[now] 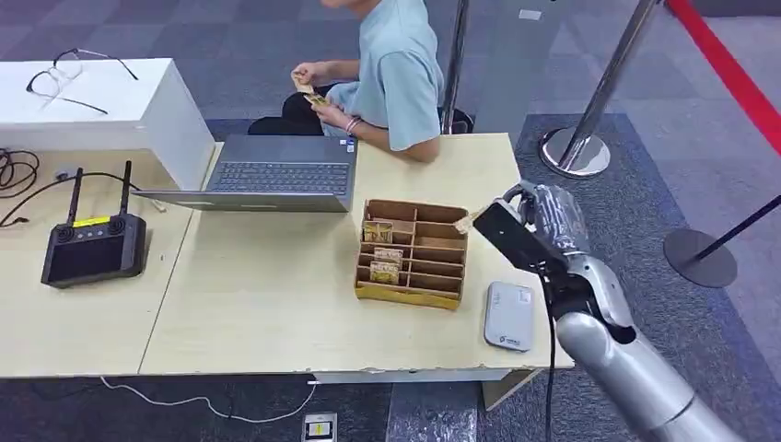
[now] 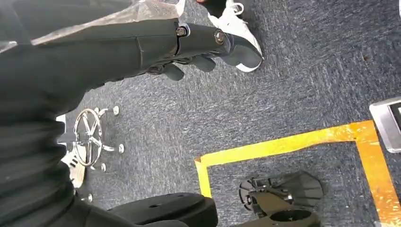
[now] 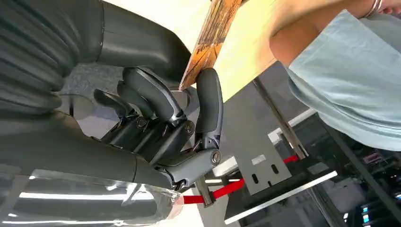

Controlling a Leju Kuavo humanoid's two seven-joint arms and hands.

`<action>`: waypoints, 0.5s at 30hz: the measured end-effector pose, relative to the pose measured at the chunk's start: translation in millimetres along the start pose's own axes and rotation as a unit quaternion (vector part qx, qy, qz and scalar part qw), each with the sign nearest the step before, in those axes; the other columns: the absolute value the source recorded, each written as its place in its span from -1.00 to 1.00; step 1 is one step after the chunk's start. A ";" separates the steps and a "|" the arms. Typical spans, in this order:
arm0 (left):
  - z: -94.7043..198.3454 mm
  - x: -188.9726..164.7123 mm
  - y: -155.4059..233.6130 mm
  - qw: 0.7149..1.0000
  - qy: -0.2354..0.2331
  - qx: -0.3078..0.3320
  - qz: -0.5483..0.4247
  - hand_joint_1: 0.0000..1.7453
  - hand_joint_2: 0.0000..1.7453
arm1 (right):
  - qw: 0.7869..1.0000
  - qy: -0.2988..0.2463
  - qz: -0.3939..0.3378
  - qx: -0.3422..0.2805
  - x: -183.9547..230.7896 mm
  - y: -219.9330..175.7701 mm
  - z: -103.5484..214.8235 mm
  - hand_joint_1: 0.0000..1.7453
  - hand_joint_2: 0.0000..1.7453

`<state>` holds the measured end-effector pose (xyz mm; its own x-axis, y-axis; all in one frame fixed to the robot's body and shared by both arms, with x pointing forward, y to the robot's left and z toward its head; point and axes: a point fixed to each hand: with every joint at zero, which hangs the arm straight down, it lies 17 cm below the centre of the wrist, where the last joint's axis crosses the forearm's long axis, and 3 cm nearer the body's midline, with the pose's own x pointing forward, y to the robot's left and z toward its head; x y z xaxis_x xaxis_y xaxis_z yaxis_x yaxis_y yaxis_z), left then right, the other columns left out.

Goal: Pass the card to the sensor for recognition and then transmit it.

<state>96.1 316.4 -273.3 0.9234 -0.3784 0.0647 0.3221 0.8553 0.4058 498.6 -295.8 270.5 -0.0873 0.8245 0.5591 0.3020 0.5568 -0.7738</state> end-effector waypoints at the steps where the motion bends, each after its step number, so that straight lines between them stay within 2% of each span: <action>1: 0.0 0.2 0.1 1.000 -0.001 0.000 -0.001 -1.00 1.00 | 1.000 -0.001 0.000 0.002 2.0 -0.4 -2.7 1.00 1.00; 15: 0.3 2.6 -0.9 1.000 -0.009 -0.001 -0.019 -1.00 1.00 | 1.000 -0.014 0.006 0.018 21.4 0.1 -32.6 1.00 1.00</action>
<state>98.2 314.5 -273.2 0.9066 -0.4169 0.0649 0.3576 0.8409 0.4063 527.8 -281.4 292.0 -0.1104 0.8331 0.5420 0.2683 0.5500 -0.7909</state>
